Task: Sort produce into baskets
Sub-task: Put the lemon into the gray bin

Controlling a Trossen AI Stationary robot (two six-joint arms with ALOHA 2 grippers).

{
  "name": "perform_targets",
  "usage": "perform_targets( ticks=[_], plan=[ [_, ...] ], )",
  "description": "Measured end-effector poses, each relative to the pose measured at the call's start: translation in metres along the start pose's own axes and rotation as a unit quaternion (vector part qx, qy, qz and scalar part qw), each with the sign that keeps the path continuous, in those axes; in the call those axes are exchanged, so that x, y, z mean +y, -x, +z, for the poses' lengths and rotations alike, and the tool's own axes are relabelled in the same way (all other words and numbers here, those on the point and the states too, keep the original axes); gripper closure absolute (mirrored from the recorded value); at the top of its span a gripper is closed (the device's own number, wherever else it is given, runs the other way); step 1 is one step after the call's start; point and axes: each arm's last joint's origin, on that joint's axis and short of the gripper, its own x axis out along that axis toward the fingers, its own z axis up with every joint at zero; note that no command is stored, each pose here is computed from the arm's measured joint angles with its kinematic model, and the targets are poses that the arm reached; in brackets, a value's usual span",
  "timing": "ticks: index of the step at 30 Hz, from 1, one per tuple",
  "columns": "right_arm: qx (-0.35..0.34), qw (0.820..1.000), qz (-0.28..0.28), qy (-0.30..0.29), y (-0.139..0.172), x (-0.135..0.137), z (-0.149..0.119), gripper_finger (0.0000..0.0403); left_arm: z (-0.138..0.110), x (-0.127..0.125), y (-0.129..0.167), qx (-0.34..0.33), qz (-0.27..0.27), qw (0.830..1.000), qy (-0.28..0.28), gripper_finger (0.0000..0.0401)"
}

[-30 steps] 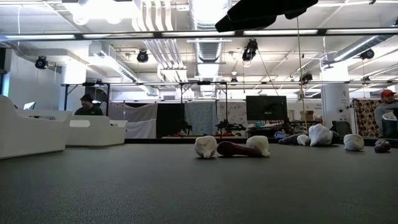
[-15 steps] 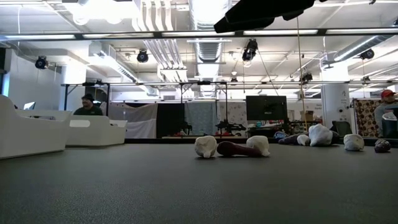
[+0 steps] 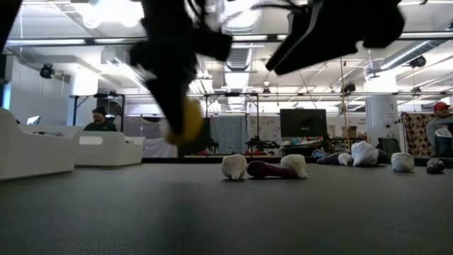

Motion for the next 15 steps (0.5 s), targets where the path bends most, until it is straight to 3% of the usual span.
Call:
perform_targets(
  ticks=[4, 7, 15],
  plan=[
    [0.016, 1.000, -0.005, -0.014, -0.003, -0.002, -0.007, 0.0133, 0.005, 0.052, -0.045, -0.032, -0.017, 0.998, 0.044, 0.0190],
    [0.028, 0.999, -0.010, -0.017, -0.007, -0.005, -0.014, 0.0133, 0.004, 0.074, -0.063, -0.059, -0.040, 0.995, 0.068, 0.0187],
    [0.044, 0.995, -0.039, -0.080, -0.025, -0.023, -0.027, 0.0133, 0.006, 0.079, -0.075, -0.109, -0.066, 0.990, 0.065, 0.0182]
  ],
)
